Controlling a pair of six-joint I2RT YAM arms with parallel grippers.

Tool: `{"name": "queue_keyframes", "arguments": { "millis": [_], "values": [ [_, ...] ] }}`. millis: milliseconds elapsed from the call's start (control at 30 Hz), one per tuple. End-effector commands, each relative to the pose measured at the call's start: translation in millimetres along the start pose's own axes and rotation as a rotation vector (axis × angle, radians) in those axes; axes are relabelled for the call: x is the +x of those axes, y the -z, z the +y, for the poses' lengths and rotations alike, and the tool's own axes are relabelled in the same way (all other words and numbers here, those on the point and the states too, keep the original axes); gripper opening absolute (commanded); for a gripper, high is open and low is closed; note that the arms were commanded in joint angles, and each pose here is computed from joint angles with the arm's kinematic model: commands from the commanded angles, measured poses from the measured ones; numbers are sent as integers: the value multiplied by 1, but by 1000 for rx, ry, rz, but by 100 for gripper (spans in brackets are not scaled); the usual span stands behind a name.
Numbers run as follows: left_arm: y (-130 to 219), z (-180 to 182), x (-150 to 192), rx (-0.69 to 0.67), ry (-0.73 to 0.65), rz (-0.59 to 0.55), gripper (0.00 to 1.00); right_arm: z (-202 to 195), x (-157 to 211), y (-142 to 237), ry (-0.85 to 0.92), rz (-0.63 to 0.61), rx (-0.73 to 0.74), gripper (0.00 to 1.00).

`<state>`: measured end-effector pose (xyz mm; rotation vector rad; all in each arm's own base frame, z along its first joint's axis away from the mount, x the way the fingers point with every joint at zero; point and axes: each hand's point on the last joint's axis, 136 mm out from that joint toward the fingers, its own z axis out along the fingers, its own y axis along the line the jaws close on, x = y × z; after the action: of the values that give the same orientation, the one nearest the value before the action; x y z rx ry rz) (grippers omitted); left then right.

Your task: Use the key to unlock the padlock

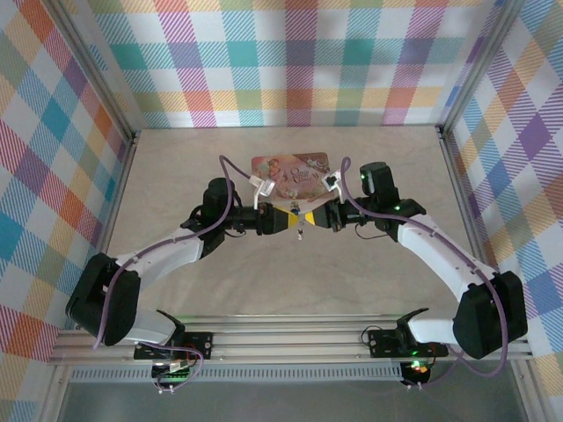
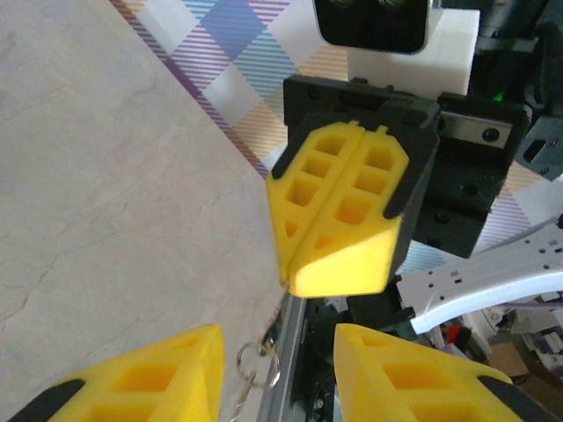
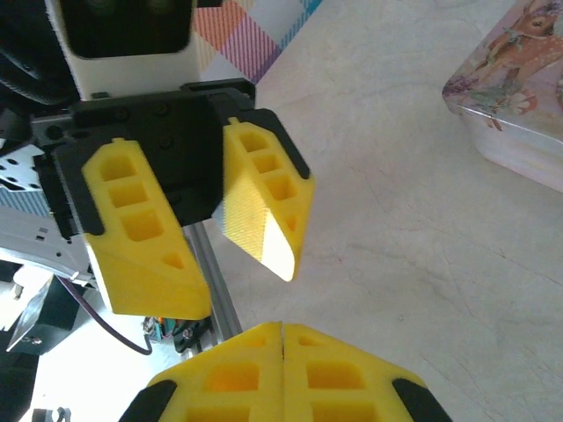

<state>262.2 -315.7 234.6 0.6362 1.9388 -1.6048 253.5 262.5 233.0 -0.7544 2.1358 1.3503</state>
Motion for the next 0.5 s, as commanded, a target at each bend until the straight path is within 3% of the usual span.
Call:
{"name": "queue_keyframes", "arguments": {
  "millis": [0, 467],
  "values": [
    [-5, -14, -9, 64, -29, -17, 37, 14, -16, 2, 29, -33, -60, 0],
    [-11, -10, 6, 78, 2, 21, 31, 17, -19, 4, 31, -48, -59, 0]
  ]
}}
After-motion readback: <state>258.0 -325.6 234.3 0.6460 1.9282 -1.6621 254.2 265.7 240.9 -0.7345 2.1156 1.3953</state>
